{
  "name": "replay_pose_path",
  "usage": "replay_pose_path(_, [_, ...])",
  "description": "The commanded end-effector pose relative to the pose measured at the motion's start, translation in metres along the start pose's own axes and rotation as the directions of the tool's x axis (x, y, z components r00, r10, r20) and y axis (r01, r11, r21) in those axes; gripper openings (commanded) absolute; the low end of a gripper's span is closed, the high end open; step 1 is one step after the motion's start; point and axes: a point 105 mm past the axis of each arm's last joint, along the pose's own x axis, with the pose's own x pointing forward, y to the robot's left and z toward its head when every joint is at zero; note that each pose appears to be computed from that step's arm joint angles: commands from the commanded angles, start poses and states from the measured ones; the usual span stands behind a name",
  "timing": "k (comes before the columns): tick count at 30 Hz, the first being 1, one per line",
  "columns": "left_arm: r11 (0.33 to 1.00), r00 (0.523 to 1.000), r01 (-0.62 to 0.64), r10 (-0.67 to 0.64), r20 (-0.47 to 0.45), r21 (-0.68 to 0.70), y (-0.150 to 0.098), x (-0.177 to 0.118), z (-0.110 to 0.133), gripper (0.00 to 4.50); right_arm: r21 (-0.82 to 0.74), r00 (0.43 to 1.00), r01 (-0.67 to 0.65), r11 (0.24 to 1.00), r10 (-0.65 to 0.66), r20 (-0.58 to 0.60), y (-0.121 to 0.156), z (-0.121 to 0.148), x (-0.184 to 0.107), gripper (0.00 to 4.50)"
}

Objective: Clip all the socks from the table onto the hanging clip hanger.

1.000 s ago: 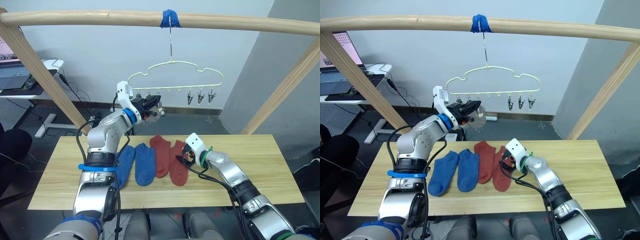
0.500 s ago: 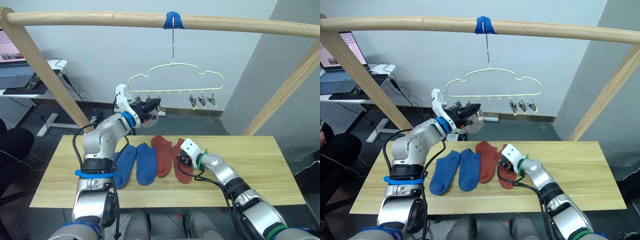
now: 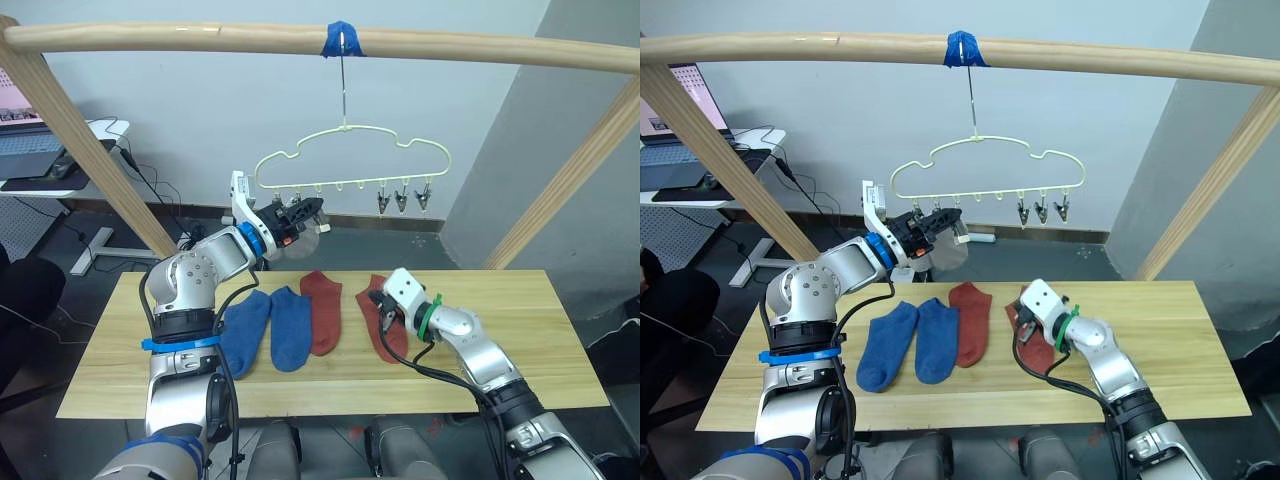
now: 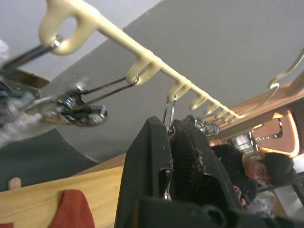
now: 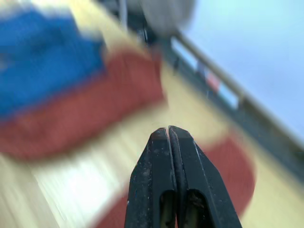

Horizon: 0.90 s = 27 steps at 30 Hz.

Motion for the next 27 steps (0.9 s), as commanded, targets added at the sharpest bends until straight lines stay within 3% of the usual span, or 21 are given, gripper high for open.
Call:
replay_pose_path(1, [1.000,0.999,0.025,-0.025,0.030,-0.006,-0.007,0.001,0.009,0.08,0.010,0.998,0.003,1.000,-0.004,0.070,0.000,0.025,-0.007,0.05])
replay_pose_path(5, [1.000,0.999,0.029,-0.029,0.023,0.003,-0.009,0.002,0.007,0.08,0.032,0.995,-0.027,0.999,0.024,0.096,0.008,0.039,-0.005,0.05])
replay_pose_path(9, [1.000,0.999,0.031,-0.031,0.026,0.004,-0.009,0.003,0.006,0.08,0.129,0.994,0.070,0.989,-0.058,-0.095,-0.003,-0.016,0.001,0.05])
replay_pose_path(12, [1.000,1.000,0.025,-0.025,0.020,0.016,-0.008,0.003,0.005,0.08,0.164,0.984,0.116,0.980,-0.091,-0.152,-0.014,-0.037,0.002,0.20])
replay_pose_path(15, [0.999,1.000,0.025,-0.025,0.017,0.020,-0.008,0.003,0.005,0.08,0.176,0.977,0.124,0.976,-0.090,-0.193,-0.019,-0.045,0.005,0.93])
replay_pose_path(25, [0.999,1.000,0.026,-0.026,0.011,0.030,-0.010,0.000,0.004,0.08,0.185,0.962,0.135,0.973,-0.084,-0.261,-0.022,-0.057,0.014,4.48])
replay_pose_path(27, [0.999,1.000,0.028,-0.028,0.009,0.030,-0.010,0.000,0.003,0.08,0.184,0.954,0.136,0.973,-0.079,-0.289,-0.021,-0.063,0.015,4.48])
